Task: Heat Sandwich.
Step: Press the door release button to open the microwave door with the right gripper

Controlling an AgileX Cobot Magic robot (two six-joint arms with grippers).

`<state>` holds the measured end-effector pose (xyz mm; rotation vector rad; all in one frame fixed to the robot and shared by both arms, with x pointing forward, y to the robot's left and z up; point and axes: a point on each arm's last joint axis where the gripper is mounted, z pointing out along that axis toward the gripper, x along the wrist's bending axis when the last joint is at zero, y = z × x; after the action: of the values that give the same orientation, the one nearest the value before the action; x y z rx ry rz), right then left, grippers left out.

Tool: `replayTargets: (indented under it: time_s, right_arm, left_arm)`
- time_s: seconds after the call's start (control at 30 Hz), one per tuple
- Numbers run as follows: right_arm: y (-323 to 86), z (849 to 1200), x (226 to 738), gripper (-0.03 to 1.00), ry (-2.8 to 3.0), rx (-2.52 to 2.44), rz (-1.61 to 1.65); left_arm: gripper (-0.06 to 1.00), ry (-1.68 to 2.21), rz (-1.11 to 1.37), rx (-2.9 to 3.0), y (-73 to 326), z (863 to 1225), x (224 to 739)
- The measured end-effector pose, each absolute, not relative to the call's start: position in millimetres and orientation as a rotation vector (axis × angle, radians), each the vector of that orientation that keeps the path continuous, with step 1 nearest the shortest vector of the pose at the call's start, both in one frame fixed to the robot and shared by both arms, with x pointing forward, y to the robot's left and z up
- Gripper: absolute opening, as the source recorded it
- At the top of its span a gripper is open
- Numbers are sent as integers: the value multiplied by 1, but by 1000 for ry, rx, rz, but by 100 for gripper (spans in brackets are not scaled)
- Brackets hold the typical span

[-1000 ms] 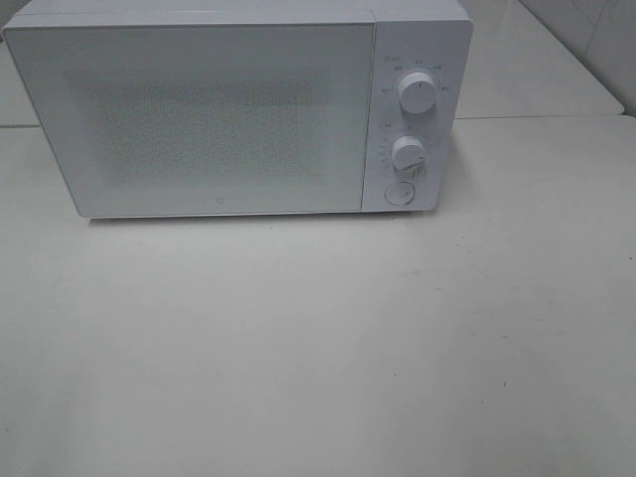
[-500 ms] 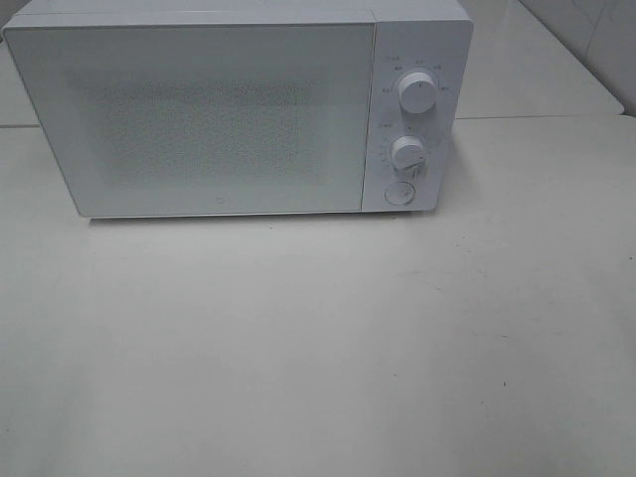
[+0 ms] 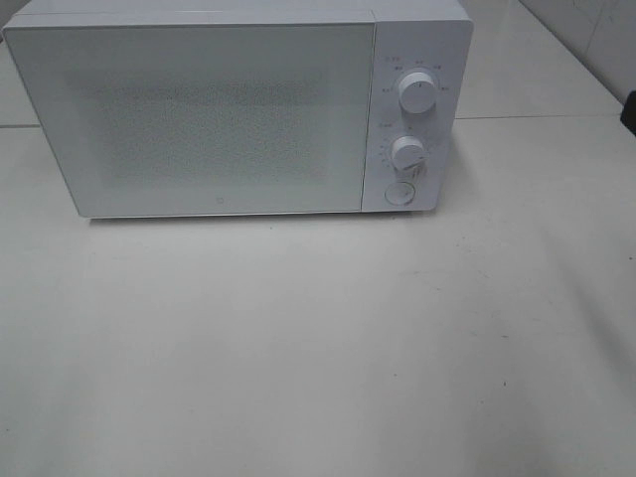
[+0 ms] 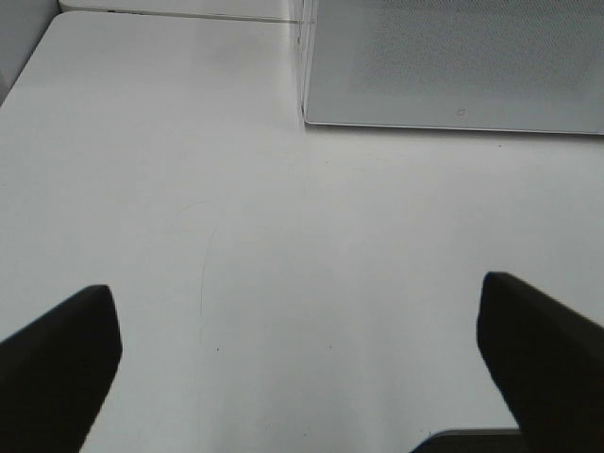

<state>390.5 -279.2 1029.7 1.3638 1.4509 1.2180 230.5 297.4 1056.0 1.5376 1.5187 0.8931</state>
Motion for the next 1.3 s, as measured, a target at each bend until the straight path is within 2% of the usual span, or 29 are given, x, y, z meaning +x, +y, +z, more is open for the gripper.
replayTargets:
  time_s: [0.53,0.67,0.83,0.97,1.3]
  right_arm:
    - [-269,986,449,77,1431,1330,1269]
    - [-250,962,460,77,1489,1312,1222]
    - [-237,949,463,77,1501,1314,1194]
    - [-215,923,462,77,1508,1353,1144]
    - [-189,898,449,77,1524,1368,1087]
  left_arm:
    - [96,1519,893,1538,297,1056,231]
    - [96,1519,893,1538,297,1056,231]
    - [96,1519,893,1538,297,1056,231]
    - [96,1519,893,1538,297,1056,231]
    - [96,1519,893,1538,297,1056,231]
